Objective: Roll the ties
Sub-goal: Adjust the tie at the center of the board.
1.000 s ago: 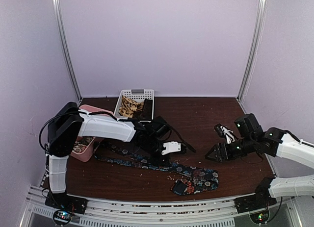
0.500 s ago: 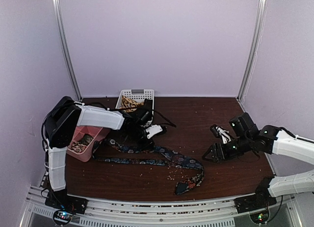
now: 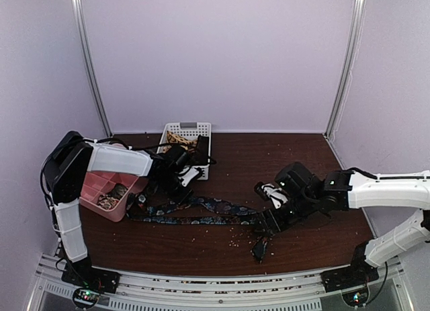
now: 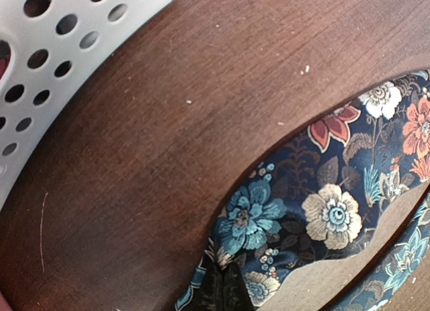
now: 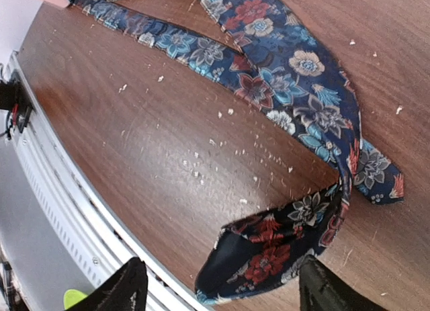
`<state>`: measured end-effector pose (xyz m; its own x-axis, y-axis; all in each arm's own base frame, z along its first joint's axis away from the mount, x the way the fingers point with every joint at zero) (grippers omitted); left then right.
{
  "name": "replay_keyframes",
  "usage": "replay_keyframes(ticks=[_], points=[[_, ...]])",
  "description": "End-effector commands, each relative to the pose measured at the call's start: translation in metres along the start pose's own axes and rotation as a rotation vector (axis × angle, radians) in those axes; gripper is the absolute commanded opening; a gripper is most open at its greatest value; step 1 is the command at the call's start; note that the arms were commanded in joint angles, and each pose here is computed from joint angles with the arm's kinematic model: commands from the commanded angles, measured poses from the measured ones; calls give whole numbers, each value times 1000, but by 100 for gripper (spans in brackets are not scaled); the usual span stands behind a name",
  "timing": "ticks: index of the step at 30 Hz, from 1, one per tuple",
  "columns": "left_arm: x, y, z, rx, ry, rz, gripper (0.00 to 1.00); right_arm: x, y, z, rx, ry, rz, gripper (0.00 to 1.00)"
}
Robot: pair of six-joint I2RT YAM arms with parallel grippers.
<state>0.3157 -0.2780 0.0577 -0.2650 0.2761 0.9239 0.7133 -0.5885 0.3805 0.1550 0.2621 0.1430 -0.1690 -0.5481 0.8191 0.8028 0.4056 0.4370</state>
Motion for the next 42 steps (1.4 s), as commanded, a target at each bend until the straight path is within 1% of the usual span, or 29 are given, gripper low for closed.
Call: replay_keyframes(ticks=[1,4,7,9,12,15,19,22,25,27,30,33,35,37,38,40,42], points=[[11,5,-1,25,4,-21,0,7,13,-5,-1,-213,-88,81],[11,5,0,23,6,-19,0,4,2,-3,-22,-246,-96,83],[13,6,0,18,5,-25,0,-11,-12,-8,-27,-257,-45,83],[17,8,-1,16,0,-40,0,-20,-18,-15,-11,-302,0,82],[21,11,-4,11,-11,-58,0,-27,-21,-31,24,-400,56,77],[25,12,-4,10,-16,-66,0,-23,-22,-54,27,-486,90,75],[27,10,-5,5,-23,-66,0,-4,-15,-88,28,-636,121,72],[27,7,-8,-3,-43,-63,0,3,-10,-118,27,-726,181,70],[26,6,-16,-26,-88,-61,0,1,-3,-152,2,-783,239,63],[27,6,-30,-67,-136,-60,0,-1,2,-174,-15,-822,278,61],[27,5,-49,-130,-195,-55,4,5,19,-202,-27,-896,299,61],[30,8,-55,-150,-198,-74,8,19,34,-221,-30,-963,294,59],[39,13,-53,-154,-183,-126,13,34,44,-231,-45,-994,275,59],[53,18,-48,-161,-143,-192,24,50,53,-233,-59,-1005,234,59],[59,20,-46,-172,-123,-217,29,56,57,-231,-66,-992,208,59],[70,21,-47,-234,-128,-260,38,65,65,-215,-75,-898,123,60],[77,19,-50,-297,-126,-282,43,64,68,-195,-78,-754,45,59]])
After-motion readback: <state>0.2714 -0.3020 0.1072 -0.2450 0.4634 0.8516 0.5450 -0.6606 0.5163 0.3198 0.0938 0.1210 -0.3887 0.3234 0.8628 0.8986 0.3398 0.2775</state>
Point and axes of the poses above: each gripper's point midway between its finger pads, its own x axis back along the fingers, its own z axis along the line the jaws close on, y = z × x, the point moved 4 cm from there along x, back along the fingers, and after that the axes turned 2 degrees about x, right-handed, at the moved point
